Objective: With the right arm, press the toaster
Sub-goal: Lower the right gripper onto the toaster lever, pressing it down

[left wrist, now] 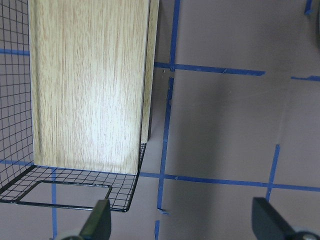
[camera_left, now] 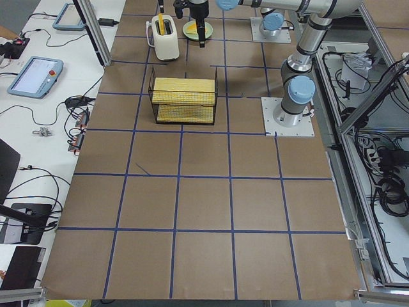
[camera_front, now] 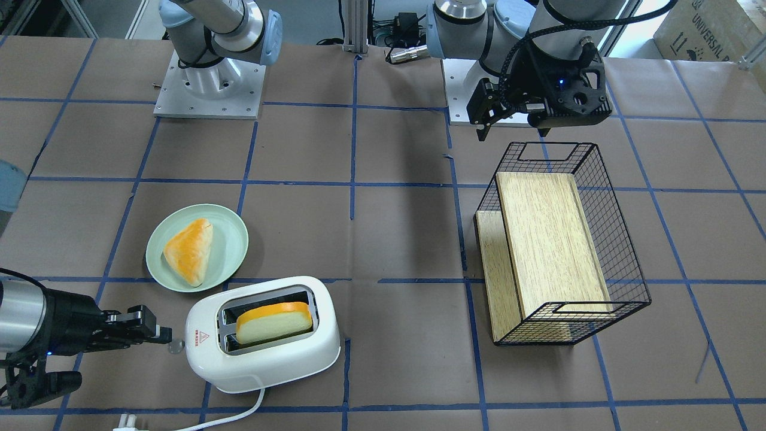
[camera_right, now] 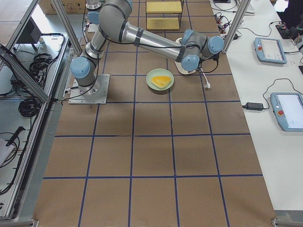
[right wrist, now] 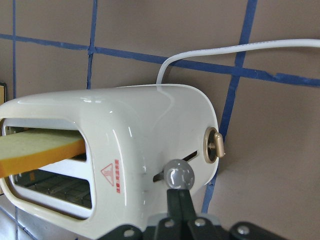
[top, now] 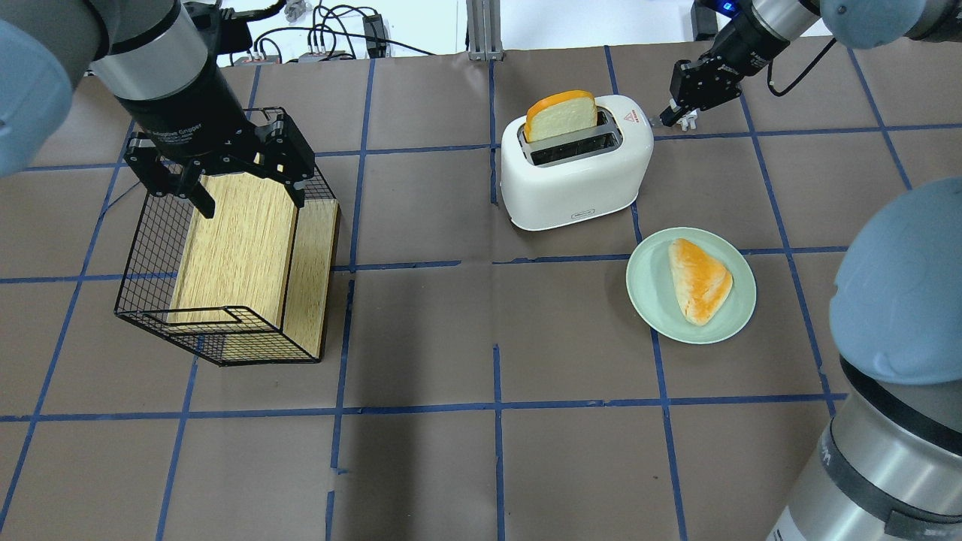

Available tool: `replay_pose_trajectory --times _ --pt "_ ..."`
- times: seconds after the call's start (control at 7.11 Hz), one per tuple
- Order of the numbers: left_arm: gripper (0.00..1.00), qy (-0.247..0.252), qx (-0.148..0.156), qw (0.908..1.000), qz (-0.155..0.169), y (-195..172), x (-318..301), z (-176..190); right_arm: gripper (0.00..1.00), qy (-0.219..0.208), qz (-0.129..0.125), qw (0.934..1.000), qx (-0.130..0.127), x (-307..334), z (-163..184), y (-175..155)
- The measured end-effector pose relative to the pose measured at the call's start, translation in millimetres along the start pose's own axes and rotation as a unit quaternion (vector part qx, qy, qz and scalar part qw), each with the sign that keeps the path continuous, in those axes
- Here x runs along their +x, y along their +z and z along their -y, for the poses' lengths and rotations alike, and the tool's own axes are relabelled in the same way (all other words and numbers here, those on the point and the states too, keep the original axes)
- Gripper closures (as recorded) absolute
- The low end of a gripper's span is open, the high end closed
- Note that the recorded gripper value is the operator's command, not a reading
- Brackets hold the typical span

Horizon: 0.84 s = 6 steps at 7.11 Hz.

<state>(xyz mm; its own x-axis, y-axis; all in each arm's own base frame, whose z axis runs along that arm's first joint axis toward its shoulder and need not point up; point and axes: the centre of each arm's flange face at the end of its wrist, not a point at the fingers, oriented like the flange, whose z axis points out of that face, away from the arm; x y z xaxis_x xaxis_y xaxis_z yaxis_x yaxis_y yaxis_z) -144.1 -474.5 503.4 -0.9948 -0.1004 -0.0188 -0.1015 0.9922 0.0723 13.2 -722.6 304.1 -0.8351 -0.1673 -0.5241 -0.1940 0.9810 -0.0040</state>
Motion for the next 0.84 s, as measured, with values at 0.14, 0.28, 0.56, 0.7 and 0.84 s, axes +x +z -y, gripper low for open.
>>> replay_pose_trajectory --times 0.14,0.28,0.56,0.7,0.84 --pt "0.00 0.000 0.000 1.0000 0.000 0.0 0.0 0.0 0.95 0.001 0.002 1.0000 -0.001 2.1 1.8 3.0" --pt "0.00 0.000 0.000 1.0000 0.000 0.0 0.0 0.0 0.95 0.001 0.002 1.0000 -0.001 3.3 4.1 3.7" --pt "0.00 0.000 0.000 1.0000 0.000 -0.1 0.0 0.1 0.95 0.001 0.003 1.0000 -0.001 6.9 7.9 6.4" --pt "0.00 0.000 0.001 1.0000 0.000 -0.1 0.0 0.1 0.95 0.001 0.003 1.0000 -0.002 8.0 8.6 8.3" --pt "0.00 0.000 0.000 1.0000 0.000 -0.1 0.0 0.1 0.95 0.002 0.005 1.0000 -0.005 10.3 9.6 12.0"
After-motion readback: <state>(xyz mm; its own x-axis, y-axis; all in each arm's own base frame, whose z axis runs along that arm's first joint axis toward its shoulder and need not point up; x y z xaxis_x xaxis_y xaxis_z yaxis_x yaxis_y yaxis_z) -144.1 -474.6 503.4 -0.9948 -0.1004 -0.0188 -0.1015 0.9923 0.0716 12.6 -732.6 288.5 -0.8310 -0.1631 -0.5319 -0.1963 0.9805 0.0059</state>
